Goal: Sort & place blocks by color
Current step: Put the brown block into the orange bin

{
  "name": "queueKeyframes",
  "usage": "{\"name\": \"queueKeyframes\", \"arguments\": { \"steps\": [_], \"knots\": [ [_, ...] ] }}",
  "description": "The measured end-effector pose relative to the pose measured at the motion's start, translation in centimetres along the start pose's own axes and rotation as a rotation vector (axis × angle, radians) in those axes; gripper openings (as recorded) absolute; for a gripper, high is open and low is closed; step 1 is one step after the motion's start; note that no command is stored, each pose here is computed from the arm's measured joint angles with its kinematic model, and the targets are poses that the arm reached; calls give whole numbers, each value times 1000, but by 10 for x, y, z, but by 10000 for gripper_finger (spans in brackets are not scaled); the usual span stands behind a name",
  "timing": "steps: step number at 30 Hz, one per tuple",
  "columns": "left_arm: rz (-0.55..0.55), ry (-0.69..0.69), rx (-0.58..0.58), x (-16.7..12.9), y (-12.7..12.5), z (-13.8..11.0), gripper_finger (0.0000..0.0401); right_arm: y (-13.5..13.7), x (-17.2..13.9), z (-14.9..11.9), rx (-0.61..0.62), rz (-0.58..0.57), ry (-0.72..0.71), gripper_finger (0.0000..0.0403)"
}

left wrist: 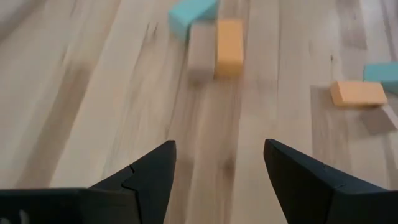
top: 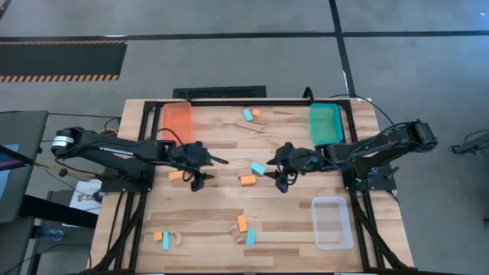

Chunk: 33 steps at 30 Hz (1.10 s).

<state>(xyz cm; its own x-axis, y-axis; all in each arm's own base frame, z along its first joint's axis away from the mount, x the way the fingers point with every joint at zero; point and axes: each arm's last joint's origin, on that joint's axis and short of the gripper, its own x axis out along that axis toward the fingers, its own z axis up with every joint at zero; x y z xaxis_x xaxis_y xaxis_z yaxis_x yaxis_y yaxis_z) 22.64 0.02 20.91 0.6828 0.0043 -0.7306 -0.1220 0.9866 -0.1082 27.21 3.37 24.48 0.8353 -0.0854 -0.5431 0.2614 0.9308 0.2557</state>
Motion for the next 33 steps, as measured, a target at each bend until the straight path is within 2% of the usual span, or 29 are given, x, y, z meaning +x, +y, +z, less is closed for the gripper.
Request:
{"name": "queueKeyframes", "arguments": {
  "steps": [4, 9, 14, 19, 24, 33],
  "knots": [
    [4, -43, 54, 23, 0, 17, 242, 2, -3, -3, -9, 7, 22, 255],
    [102, 19, 173, 56, 0, 39, 243, 7, -6, -6, -23, 23, 37, 256],
    [84, 68, 232, 83, -3, 56, 243, 11, -8, -10, -41, 32, 63, 256],
    [65, 169, 230, 101, -3, 53, 243, 14, -9, -14, -56, 35, 87, 256],
    [46, 202, 207, 113, -3, 47, 243, 14, -9, -16, -61, 32, 99, 256],
    [54, 168, 203, 124, -2, 47, 243, 13, -9, -16, -63, 25, 107, 256]
  ]
}}
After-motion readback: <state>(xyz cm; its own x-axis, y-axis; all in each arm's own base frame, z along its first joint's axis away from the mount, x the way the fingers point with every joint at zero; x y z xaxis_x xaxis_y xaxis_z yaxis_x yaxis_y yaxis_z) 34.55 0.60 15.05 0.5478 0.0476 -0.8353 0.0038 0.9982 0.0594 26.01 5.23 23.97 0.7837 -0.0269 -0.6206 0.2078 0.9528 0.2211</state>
